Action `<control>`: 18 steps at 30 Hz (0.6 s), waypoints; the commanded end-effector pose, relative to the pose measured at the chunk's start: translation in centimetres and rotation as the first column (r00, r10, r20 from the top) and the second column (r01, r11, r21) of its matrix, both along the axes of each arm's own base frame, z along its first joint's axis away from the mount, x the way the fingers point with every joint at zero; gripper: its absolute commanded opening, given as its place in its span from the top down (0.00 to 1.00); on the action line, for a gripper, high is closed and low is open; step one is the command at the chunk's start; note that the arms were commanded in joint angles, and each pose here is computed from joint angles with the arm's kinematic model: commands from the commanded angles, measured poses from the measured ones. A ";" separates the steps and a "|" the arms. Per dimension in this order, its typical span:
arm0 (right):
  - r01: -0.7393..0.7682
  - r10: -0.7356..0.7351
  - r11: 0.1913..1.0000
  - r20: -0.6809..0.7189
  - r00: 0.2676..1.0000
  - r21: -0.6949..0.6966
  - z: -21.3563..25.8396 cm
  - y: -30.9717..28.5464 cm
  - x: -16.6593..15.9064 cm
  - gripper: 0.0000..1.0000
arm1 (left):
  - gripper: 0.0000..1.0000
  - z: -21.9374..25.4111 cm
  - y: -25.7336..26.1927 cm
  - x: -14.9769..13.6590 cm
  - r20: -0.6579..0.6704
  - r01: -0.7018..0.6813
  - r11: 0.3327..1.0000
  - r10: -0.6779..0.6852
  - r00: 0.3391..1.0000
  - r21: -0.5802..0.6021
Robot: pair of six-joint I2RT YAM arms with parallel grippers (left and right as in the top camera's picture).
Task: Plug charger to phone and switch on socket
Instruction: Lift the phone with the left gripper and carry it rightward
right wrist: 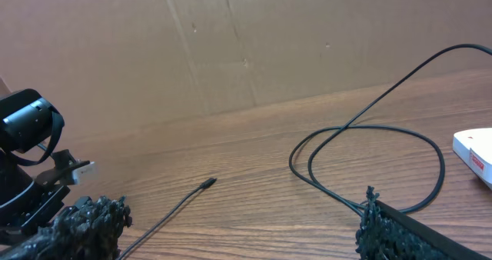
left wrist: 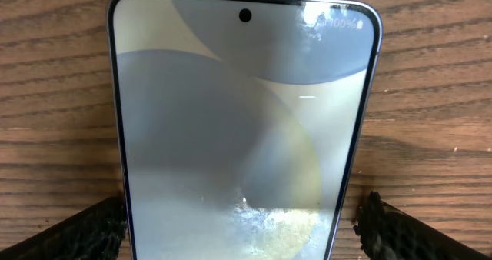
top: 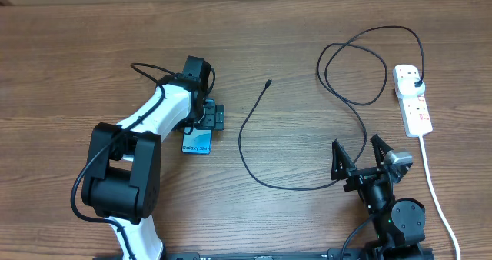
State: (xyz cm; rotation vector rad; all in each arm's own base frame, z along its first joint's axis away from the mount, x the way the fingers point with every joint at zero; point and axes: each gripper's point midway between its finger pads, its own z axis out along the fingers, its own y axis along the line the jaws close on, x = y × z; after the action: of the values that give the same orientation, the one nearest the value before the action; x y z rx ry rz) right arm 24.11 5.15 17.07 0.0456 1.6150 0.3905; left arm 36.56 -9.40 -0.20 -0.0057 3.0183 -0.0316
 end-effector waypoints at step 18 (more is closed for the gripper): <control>0.000 0.000 1.000 0.007 1.000 0.000 -0.1 0.1 0.0 0.00 | 0.19 -3.6 -1.4 -2.5 -0.111 -0.002 0.996 -0.007 0.994 -0.084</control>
State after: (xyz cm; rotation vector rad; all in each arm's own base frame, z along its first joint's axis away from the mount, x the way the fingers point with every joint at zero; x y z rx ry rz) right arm 24.11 5.16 17.08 0.0453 1.6147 0.3915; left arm 37.15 -9.38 -0.16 -0.0144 2.9907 -0.0341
